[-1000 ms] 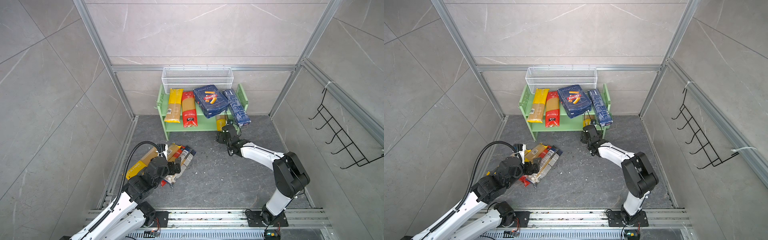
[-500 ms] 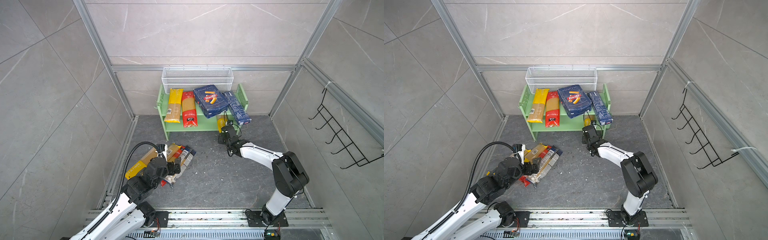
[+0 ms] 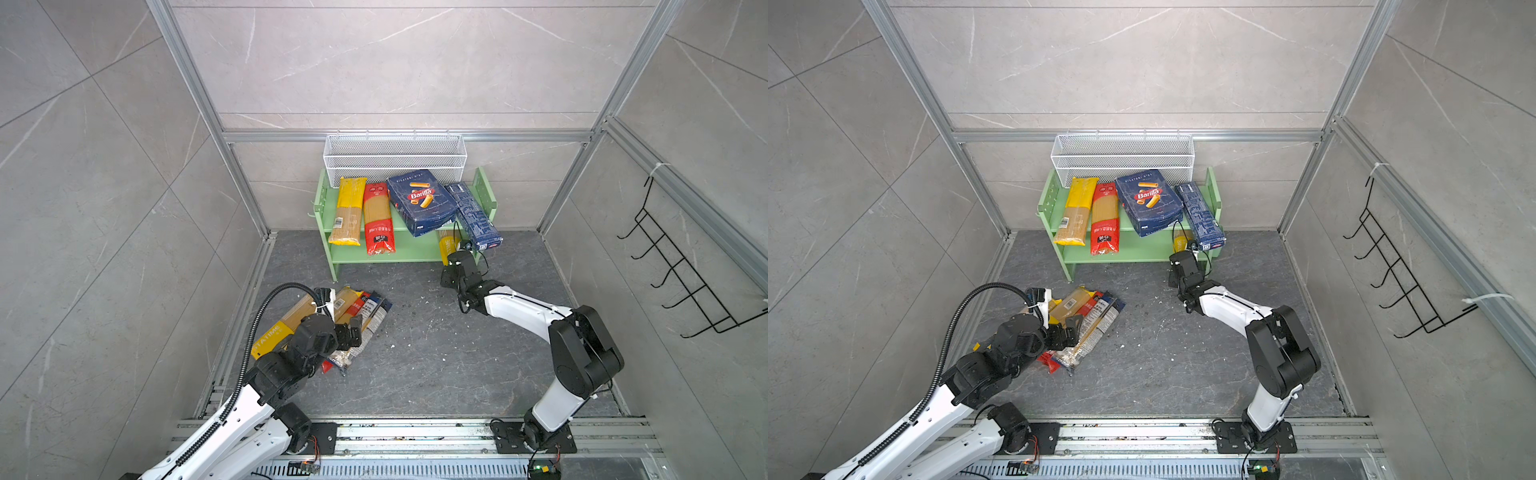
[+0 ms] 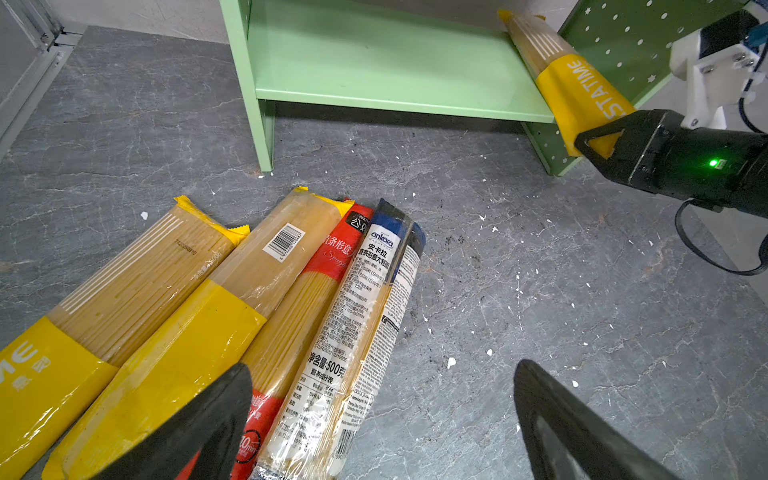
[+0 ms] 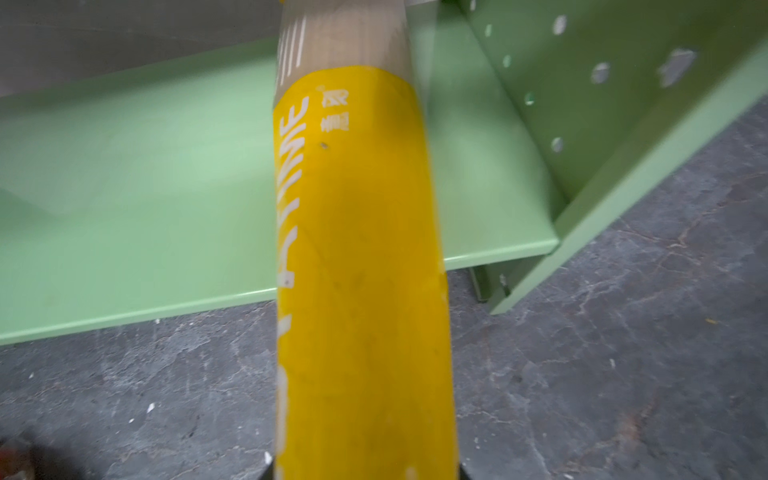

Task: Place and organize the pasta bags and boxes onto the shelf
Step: 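Lower the PASTATIME bag upright against the shelf end with the right gripper, then open the right gripper and release the PASTATIME bag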

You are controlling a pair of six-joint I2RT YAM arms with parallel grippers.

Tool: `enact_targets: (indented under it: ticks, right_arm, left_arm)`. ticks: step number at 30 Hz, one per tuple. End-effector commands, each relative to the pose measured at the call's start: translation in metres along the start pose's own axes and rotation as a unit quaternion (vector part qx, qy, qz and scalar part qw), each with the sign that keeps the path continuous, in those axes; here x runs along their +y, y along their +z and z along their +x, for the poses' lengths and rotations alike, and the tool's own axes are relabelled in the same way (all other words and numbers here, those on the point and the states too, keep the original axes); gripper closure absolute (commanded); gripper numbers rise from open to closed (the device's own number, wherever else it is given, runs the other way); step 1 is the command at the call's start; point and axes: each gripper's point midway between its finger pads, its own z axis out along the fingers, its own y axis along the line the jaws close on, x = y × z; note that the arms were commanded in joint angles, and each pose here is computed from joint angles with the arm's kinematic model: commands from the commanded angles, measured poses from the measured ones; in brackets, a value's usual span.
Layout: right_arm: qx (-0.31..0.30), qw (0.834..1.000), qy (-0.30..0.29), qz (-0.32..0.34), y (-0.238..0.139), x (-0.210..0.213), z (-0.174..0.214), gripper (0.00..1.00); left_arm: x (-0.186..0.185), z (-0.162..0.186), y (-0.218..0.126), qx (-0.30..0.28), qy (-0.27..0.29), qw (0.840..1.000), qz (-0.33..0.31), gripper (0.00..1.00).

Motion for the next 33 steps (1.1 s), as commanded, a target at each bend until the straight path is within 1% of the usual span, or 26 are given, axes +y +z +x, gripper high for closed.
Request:
enact_targets:
  ticks: [1, 7, 9, 10, 11, 12, 14, 15, 16, 17, 20, 27, 29, 33]
  right_arm:
    - [0.019, 0.998, 0.000, 0.052, 0.001, -0.039, 0.010, 0.78]
    - [0.023, 0.999, 0.007, 0.047, 0.006, -0.051, 0.005, 0.76]
    - [0.023, 0.999, 0.007, 0.045, 0.006, -0.052, 0.003, 0.73]
    - [0.025, 0.999, 0.008, 0.043, 0.007, -0.052, 0.003, 0.70]
    - [0.025, 0.999, 0.008, 0.040, 0.006, -0.052, 0.002, 0.65]
    - [0.024, 0.999, 0.008, 0.036, 0.005, -0.050, 0.002, 0.58]
    - [0.021, 0.999, 0.009, 0.024, 0.003, -0.048, 0.002, 0.34]
    - [0.021, 1.000, 0.011, 0.018, 0.001, -0.047, 0.002, 0.24]
    - [0.022, 1.000, 0.012, 0.012, -0.001, -0.045, 0.002, 0.18]
    - [0.023, 1.000, 0.012, 0.008, -0.003, -0.044, 0.003, 0.14]
    - [0.023, 1.000, 0.015, -0.005, -0.009, -0.041, 0.002, 0.10]
    - [0.026, 0.999, 0.028, -0.031, -0.026, -0.036, 0.003, 0.06]
    - [0.024, 0.999, 0.028, -0.036, -0.034, -0.034, 0.004, 0.05]
    - [0.033, 0.998, 0.035, -0.033, -0.048, -0.035, 0.017, 0.03]
  left_arm:
    - [-0.003, -0.003, 0.001, -0.002, -0.006, 1.000, 0.004, 0.00]
    - [-0.009, -0.004, 0.008, 0.002, -0.004, 1.000, 0.008, 0.00]
    - [-0.010, -0.005, 0.009, 0.002, -0.003, 1.000, 0.008, 0.00]
    - [-0.010, -0.005, 0.009, 0.003, -0.003, 1.000, 0.008, 0.00]
    - [-0.010, -0.005, 0.009, 0.003, -0.003, 1.000, 0.008, 0.00]
    - [-0.010, -0.005, 0.009, 0.002, -0.004, 1.000, 0.009, 0.00]
    - [-0.010, -0.005, 0.009, 0.001, -0.004, 1.000, 0.008, 0.00]
    - [-0.010, -0.006, 0.008, 0.001, -0.004, 1.000, 0.009, 0.00]
    - [-0.010, -0.005, 0.008, 0.001, -0.004, 1.000, 0.009, 0.00]
    - [-0.010, -0.006, 0.007, 0.000, -0.004, 1.000, 0.009, 0.00]
    - [-0.010, -0.005, 0.006, 0.001, -0.003, 1.000, 0.011, 0.00]
    - [-0.010, -0.005, -0.002, -0.004, -0.007, 1.000, 0.019, 0.00]
    - [-0.005, -0.006, -0.005, -0.006, -0.009, 1.000, 0.009, 0.00]
    - [0.000, 0.002, -0.002, 0.021, 0.001, 1.000, -0.012, 0.00]
